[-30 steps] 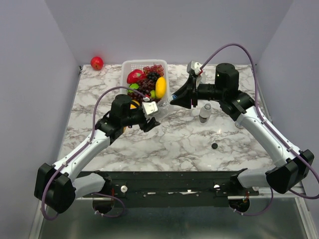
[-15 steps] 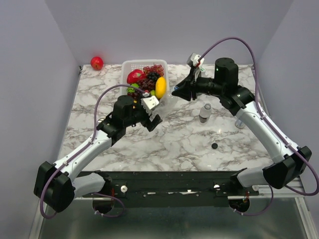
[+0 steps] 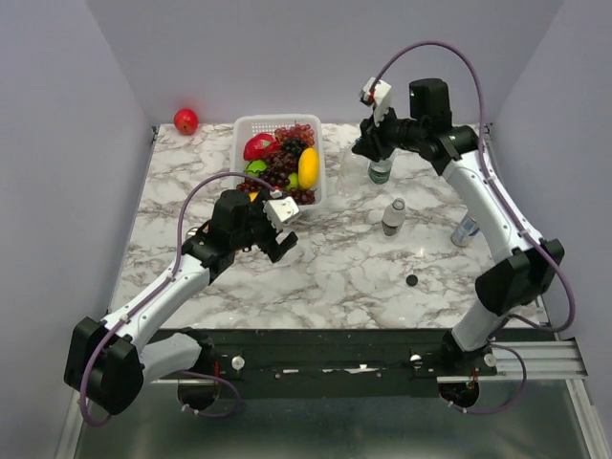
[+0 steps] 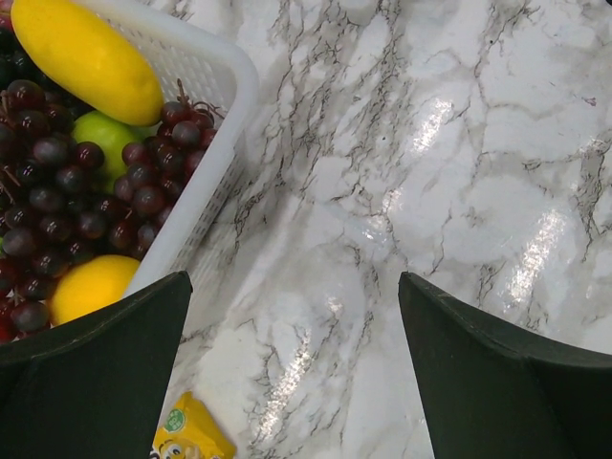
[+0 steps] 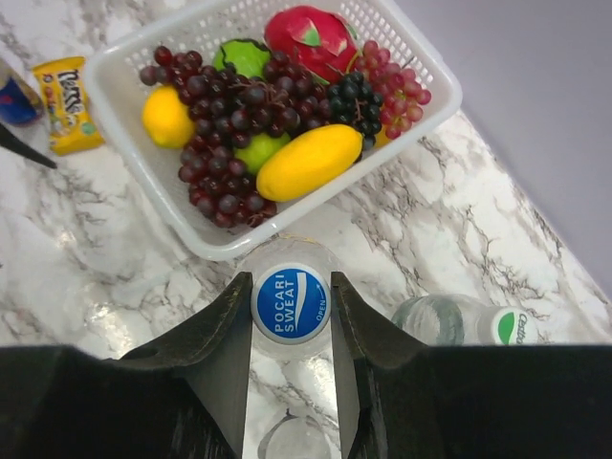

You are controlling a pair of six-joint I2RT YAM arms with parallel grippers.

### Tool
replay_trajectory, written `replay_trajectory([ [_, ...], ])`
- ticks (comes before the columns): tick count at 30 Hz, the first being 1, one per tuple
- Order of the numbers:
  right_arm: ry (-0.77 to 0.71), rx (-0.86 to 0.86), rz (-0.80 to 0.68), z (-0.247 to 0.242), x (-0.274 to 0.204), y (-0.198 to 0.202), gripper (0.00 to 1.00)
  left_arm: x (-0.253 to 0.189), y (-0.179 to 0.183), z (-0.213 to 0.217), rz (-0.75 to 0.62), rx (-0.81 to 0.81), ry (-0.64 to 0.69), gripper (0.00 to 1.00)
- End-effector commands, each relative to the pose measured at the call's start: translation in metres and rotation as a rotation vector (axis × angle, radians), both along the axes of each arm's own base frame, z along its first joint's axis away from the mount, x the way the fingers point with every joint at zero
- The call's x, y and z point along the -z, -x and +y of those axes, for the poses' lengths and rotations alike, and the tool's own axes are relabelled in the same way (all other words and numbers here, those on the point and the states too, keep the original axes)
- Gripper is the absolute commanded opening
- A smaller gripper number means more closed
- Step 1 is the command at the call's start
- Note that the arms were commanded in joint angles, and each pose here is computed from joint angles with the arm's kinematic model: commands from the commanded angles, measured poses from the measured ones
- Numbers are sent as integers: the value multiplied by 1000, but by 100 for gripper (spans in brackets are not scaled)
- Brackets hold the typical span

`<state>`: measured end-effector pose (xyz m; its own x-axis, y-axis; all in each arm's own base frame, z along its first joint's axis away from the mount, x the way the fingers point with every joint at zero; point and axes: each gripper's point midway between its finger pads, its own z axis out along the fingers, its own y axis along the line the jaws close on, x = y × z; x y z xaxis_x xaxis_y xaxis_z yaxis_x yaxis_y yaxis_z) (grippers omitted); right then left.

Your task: Screw on the bottle caps

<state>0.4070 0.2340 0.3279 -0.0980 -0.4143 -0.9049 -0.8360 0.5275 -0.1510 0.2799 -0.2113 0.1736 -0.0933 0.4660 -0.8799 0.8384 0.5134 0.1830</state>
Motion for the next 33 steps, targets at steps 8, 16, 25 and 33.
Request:
replay_trajectory([
  [8,96,25,116,6,63,-57,0,1,3,1,23,25,0,99],
  [16,108,30,173,8,93,-69,1,6,0,2,34,16,-5,99],
  [25,95,27,214,7,108,-72,13,7,-5,2,42,12,-4,99],
  [33,88,26,213,7,108,-70,32,7,-8,-1,47,24,-1,99],
])
